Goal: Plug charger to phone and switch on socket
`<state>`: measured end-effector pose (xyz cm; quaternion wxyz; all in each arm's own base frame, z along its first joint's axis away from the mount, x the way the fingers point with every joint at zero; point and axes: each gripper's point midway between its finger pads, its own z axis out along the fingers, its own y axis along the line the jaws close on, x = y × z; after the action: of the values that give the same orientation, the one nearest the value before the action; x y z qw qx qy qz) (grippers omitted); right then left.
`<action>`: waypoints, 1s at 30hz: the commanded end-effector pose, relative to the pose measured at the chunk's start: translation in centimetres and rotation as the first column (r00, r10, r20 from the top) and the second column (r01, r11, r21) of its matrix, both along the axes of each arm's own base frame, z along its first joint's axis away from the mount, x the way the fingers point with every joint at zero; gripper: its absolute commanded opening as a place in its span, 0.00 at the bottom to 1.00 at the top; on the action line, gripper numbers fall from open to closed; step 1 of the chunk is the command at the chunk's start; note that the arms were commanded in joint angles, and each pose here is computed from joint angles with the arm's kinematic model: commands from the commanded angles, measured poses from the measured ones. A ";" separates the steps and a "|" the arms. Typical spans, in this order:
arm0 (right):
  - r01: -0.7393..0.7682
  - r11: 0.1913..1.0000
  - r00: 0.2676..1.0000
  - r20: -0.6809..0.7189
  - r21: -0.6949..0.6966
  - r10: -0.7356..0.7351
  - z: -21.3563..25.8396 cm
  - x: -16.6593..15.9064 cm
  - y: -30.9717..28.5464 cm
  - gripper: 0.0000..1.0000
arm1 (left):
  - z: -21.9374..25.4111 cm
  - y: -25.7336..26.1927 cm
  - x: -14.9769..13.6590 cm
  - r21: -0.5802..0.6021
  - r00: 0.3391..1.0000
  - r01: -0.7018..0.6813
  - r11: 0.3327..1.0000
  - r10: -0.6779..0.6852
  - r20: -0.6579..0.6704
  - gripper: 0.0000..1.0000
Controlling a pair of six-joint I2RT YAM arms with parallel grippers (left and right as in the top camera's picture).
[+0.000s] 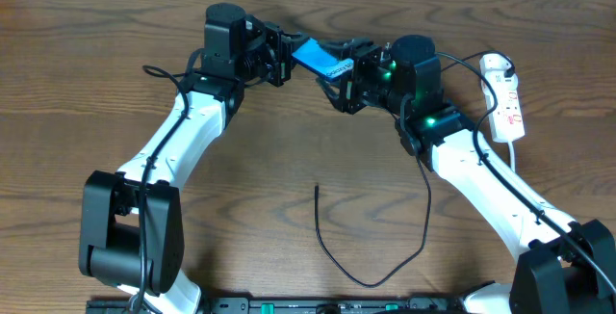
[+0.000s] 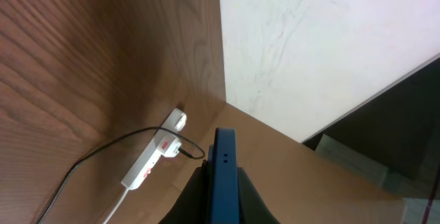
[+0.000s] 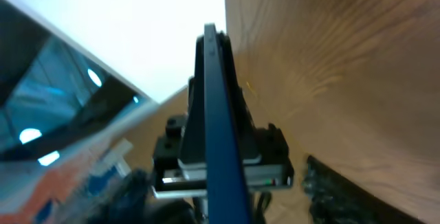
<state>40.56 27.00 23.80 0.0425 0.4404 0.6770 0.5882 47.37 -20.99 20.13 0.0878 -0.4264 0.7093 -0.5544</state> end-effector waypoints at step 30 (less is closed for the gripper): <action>-0.055 0.834 0.839 0.427 -0.549 0.337 -1.8 1.6 -4.5 0.91 | -0.2 15.9 -1.2 0.349 0.912 0.136 0.927 -0.255 0.322 0.07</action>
<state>42.18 22.57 21.80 0.2381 0.2307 0.7989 0.5018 47.03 -5.58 17.81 0.1834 -0.3144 0.7818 -0.5062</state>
